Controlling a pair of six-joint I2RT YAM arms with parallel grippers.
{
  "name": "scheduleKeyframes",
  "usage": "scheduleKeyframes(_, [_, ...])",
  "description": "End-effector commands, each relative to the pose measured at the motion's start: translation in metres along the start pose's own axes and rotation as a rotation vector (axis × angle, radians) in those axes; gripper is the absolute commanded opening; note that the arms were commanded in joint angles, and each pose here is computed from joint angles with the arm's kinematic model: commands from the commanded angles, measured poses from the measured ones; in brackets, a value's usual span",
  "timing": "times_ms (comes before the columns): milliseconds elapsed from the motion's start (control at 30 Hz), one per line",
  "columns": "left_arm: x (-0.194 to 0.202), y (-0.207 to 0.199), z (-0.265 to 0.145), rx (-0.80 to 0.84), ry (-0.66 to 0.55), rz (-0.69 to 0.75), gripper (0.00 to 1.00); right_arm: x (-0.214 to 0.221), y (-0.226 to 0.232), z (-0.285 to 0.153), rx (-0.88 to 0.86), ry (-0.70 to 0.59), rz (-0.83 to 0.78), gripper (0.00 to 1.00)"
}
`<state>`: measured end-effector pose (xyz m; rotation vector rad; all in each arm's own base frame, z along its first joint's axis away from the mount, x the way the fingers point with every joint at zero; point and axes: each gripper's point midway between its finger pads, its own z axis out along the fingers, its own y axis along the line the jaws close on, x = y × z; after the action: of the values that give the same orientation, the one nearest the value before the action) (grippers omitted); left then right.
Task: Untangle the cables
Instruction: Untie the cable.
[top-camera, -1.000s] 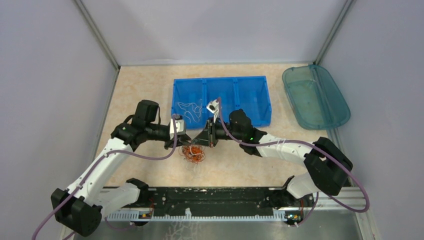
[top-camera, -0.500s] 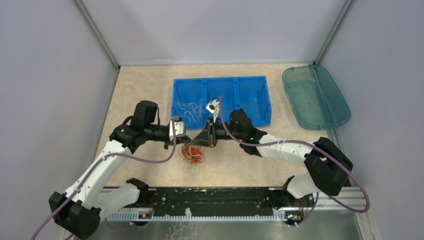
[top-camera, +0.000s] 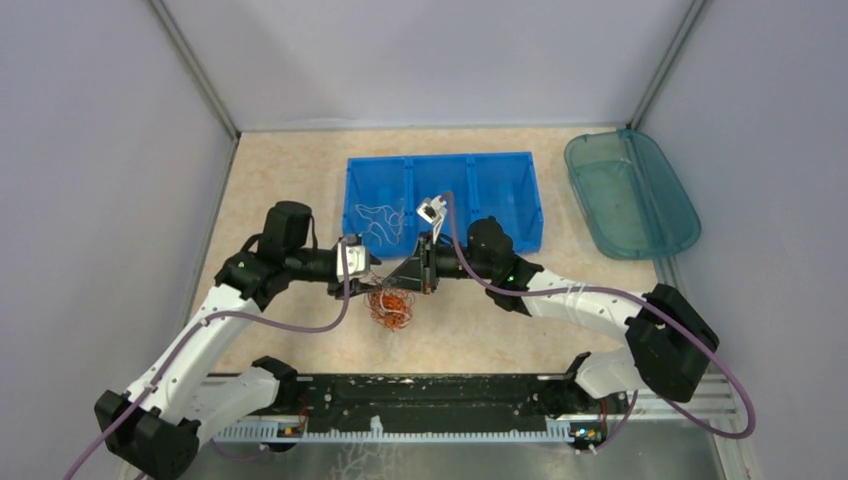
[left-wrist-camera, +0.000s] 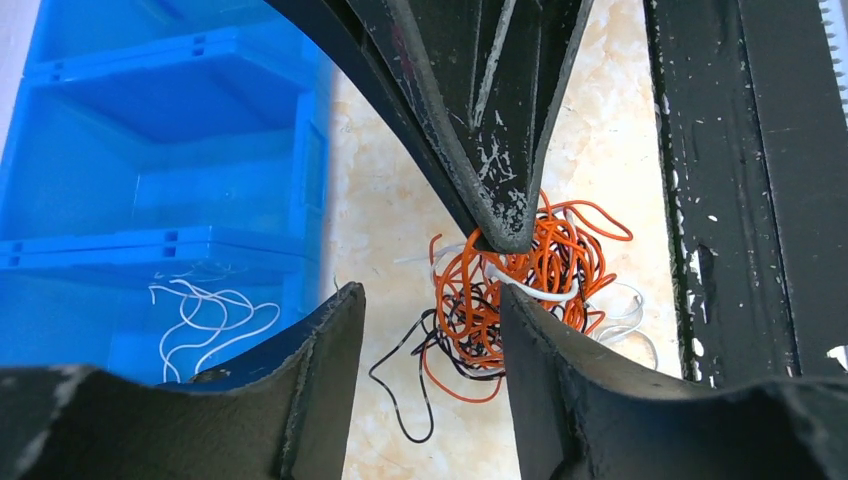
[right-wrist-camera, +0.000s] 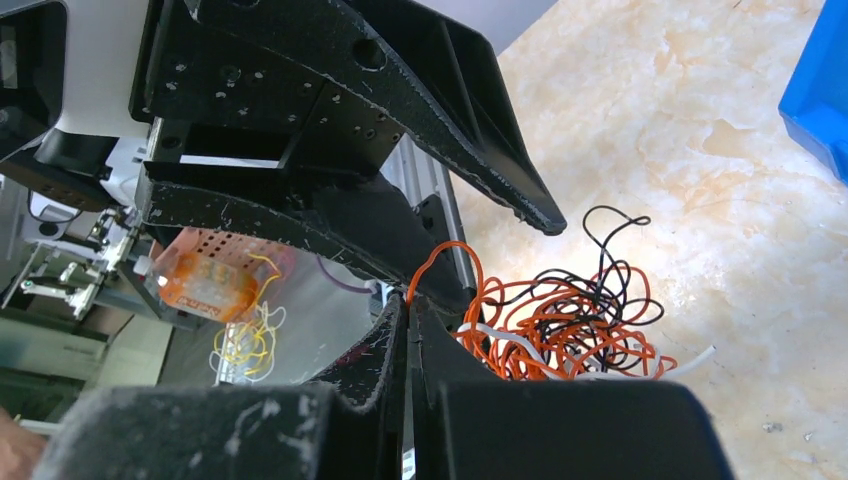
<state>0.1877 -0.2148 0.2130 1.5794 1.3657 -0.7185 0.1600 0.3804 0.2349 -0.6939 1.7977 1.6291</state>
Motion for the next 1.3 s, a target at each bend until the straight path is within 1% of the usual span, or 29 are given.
scheduleKeyframes(0, [-0.004,-0.001,-0.003,-0.007,-0.023,0.068,0.59,-0.018,0.022,-0.005,-0.073,-0.044,-0.063,0.00])
scheduleKeyframes(100, [-0.005,-0.002,-0.002,0.003,-0.029,0.070,0.54,-0.017,0.023,-0.005,-0.077,-0.043,-0.064,0.00])
scheduleKeyframes(400, [-0.017,-0.001,-0.005,-0.002,-0.057,0.073,0.20,-0.020,0.023,-0.003,-0.069,-0.043,-0.055,0.00])
scheduleKeyframes(467, [-0.021,0.000,-0.007,-0.010,-0.062,0.079,0.15,-0.018,0.019,-0.003,-0.057,-0.043,-0.050,0.00])
scheduleKeyframes(533, [-0.025,0.000,-0.009,-0.015,-0.067,0.065,0.12,-0.016,0.015,-0.004,-0.040,-0.044,-0.046,0.04])
scheduleKeyframes(667, [-0.034,0.002,-0.012,-0.024,-0.081,0.023,0.08,-0.015,0.009,-0.006,-0.004,-0.048,-0.056,0.08])
scheduleKeyframes(700, [-0.037,0.002,-0.013,-0.026,-0.085,0.015,0.07,-0.016,0.008,-0.007,0.003,-0.052,-0.057,0.10])
scheduleKeyframes(733, [-0.038,0.002,-0.013,-0.026,-0.089,0.009,0.06,-0.017,0.007,-0.007,0.012,-0.056,-0.060,0.16])
scheduleKeyframes(767, [-0.039,0.001,-0.014,-0.029,-0.090,0.002,0.06,-0.018,0.007,-0.008,0.022,-0.061,-0.066,0.33])
scheduleKeyframes(800, [-0.040,0.001,-0.015,-0.031,-0.091,-0.008,0.06,-0.018,0.005,-0.010,0.034,-0.066,-0.073,0.44])
scheduleKeyframes(833, [-0.041,0.002,-0.016,-0.037,-0.092,-0.014,0.06,-0.020,0.004,-0.012,0.048,-0.076,-0.081,0.52])
scheduleKeyframes(867, [-0.043,0.003,-0.016,-0.045,-0.094,-0.019,0.06,-0.022,0.003,-0.015,0.064,-0.089,-0.094,0.59])
scheduleKeyframes(933, [-0.048,0.006,-0.018,-0.063,-0.104,-0.023,0.05,-0.029,0.002,-0.021,0.094,-0.127,-0.143,0.67])
scheduleKeyframes(1000, [-0.054,0.009,-0.020,-0.081,-0.117,-0.045,0.05,-0.036,0.002,-0.024,0.110,-0.179,-0.197,0.71])
scheduleKeyframes(1067, [-0.058,0.011,-0.020,-0.090,-0.129,-0.082,0.05,-0.039,0.005,-0.023,0.110,-0.204,-0.240,0.72])
scheduleKeyframes(1167, [-0.069,0.012,-0.021,-0.090,-0.157,-0.149,0.05,-0.040,0.007,-0.012,0.117,-0.209,-0.305,0.72])
scheduleKeyframes(1267, [-0.082,0.014,-0.023,-0.091,-0.188,-0.189,0.04,-0.041,0.006,-0.002,0.119,-0.212,-0.313,0.70])
